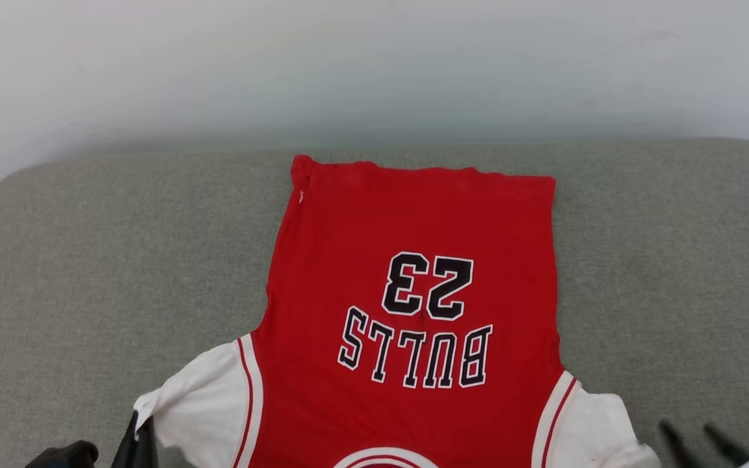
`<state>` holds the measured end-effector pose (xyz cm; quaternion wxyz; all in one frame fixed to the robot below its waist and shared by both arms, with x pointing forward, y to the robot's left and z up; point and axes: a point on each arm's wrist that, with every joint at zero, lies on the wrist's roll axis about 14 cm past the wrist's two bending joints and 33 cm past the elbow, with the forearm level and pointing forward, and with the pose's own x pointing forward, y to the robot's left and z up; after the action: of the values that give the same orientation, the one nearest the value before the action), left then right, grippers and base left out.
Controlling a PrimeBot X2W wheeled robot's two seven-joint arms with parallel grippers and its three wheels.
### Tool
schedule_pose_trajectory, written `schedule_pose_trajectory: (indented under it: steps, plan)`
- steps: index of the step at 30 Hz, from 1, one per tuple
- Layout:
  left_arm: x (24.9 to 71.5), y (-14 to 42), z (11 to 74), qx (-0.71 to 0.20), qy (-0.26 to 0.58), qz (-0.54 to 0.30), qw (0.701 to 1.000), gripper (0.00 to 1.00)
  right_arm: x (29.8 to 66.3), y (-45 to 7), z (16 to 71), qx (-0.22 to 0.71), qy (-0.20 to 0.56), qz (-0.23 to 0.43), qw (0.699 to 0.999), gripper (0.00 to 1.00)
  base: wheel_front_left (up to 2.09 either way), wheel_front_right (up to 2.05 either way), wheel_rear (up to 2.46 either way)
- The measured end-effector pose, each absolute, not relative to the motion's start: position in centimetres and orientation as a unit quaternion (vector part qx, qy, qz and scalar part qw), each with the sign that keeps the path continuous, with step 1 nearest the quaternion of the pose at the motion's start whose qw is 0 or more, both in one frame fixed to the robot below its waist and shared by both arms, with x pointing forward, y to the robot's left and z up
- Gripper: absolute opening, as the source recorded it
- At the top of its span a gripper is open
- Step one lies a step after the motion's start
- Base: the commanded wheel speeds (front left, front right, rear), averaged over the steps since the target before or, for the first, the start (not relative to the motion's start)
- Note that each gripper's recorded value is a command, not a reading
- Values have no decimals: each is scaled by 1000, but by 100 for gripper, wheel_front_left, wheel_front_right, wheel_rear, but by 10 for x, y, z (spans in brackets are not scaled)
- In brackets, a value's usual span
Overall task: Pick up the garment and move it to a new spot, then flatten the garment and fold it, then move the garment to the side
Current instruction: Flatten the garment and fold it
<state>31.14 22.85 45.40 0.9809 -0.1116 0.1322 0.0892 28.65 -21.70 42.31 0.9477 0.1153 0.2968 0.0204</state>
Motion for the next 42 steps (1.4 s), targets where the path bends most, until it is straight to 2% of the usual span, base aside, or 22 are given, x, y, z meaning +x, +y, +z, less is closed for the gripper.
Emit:
schedule_pose_trajectory:
  steps: [4,8,15,21,29,35,36,37,38,39,42]
  plan:
    - [324,218,463,-117,117,78,983,0,336,-236,455,107,229,3,968,100,0,0,0]
    - [342,203,469,-120,107,58,985,0,397,-245,471,113,197,2,974,100,0,0,0]
    - [368,190,470,-117,92,35,988,0,491,-230,455,125,260,36,957,100,0,0,0]
    - [385,186,473,-117,73,29,990,0,552,-201,438,122,338,70,931,100,0,0,0]
    - [399,189,467,-113,66,33,991,0,591,-175,392,108,438,85,889,100,0,0,0]
    - [401,196,455,-106,76,45,990,0,592,-157,358,116,503,96,851,100,0,0,0]
    - [400,197,453,-105,78,47,990,0,592,-156,355,118,511,95,846,45,0,0,0]
    - [400,198,452,-105,80,49,990,0,591,-156,354,118,516,95,843,45,0,0,0]
    - [399,199,450,-106,81,50,990,0,591,-155,353,116,518,95,842,12,0,0,0]
    - [400,199,450,-106,81,51,990,0,592,-155,353,115,518,96,842,0,0,0,0]
    - [399,201,449,-106,82,53,990,0,592,-151,356,113,514,100,845,0,0,0,0]
